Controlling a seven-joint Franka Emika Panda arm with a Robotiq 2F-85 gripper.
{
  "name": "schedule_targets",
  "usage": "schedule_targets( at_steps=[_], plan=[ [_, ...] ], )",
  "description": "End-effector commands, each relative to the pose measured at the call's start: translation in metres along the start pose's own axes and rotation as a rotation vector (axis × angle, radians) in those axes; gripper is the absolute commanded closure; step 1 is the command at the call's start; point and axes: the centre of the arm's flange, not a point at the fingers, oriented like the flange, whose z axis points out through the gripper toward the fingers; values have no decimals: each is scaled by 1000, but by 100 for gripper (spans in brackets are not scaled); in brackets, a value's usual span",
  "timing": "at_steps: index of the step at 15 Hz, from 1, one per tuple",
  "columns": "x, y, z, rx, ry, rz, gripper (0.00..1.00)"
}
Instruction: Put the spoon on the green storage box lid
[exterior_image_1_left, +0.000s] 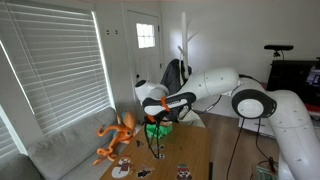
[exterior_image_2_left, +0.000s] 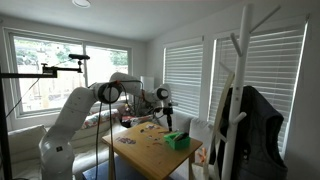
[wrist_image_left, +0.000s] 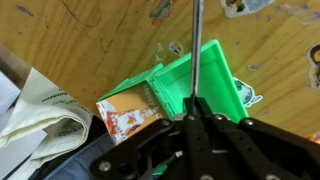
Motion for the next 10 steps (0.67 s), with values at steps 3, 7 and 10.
schedule_targets(
  at_steps=[3, 7, 10],
  plan=[
    [12, -5, -1, 1, -16, 9, 62],
    [13, 3, -8, 20, -6, 28, 35],
    [1, 5, -30, 111, 21, -6, 13]
  ],
)
